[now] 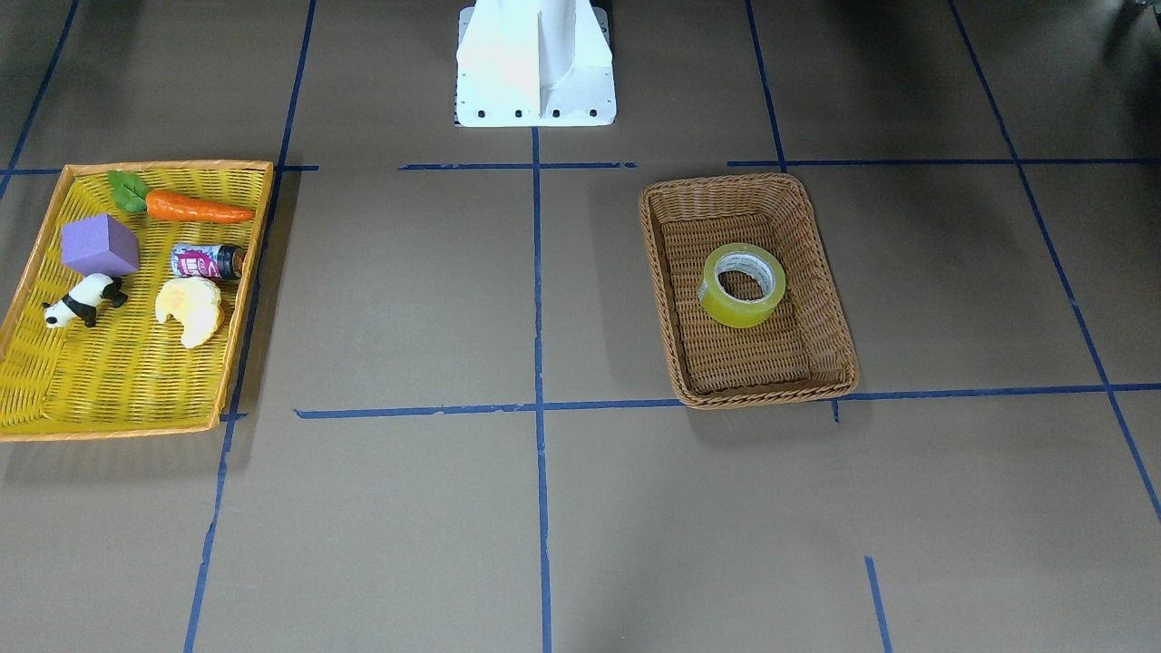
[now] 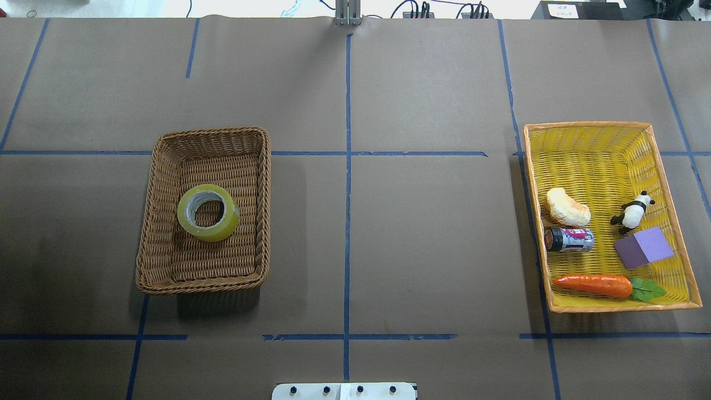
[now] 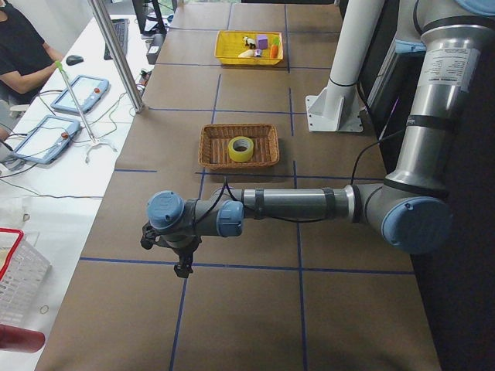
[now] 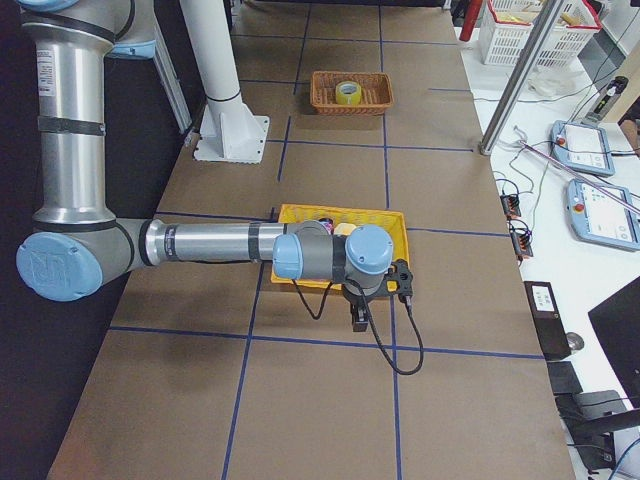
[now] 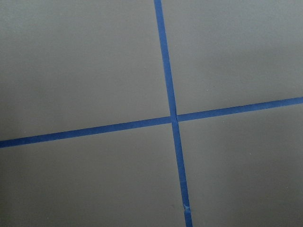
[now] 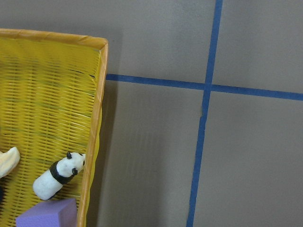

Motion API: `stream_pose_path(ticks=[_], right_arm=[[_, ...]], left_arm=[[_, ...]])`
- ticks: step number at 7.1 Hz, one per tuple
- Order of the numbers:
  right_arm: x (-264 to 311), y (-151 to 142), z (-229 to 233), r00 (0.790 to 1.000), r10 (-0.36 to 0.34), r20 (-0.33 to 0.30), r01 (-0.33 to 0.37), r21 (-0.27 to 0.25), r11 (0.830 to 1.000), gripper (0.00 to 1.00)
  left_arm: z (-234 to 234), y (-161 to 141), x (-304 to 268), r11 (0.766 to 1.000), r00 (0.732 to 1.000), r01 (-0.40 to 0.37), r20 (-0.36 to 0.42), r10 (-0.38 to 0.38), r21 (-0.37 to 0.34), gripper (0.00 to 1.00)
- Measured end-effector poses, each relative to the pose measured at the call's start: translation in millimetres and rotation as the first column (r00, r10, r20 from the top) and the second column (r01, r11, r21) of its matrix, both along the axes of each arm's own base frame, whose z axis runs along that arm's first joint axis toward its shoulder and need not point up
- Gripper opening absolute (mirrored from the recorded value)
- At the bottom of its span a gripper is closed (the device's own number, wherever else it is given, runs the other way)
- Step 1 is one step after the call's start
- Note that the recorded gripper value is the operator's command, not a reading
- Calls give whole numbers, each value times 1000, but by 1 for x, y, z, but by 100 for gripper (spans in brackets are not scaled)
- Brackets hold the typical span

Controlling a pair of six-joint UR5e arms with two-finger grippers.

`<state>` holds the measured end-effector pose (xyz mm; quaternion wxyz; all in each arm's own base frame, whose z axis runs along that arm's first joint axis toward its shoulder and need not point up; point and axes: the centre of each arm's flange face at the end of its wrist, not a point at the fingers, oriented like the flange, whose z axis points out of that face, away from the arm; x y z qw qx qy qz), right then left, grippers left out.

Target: Move tape to another basket

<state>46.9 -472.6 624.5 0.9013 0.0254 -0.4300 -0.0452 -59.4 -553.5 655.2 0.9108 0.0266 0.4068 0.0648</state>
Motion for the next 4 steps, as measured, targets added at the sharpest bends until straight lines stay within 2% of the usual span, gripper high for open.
stream_pose_path(ticks=[1,4], right_arm=[[1,0,1,1000,1,-2,-1,-1,1000,100],[2,0,2,1000,2,-12,-2,-1,1000,100]], left_arm=[[-13,4,-4,1000,1000,6,1,-6,-6,100],[-13,38,-6,999,1000,11,0,-11,-39,100]])
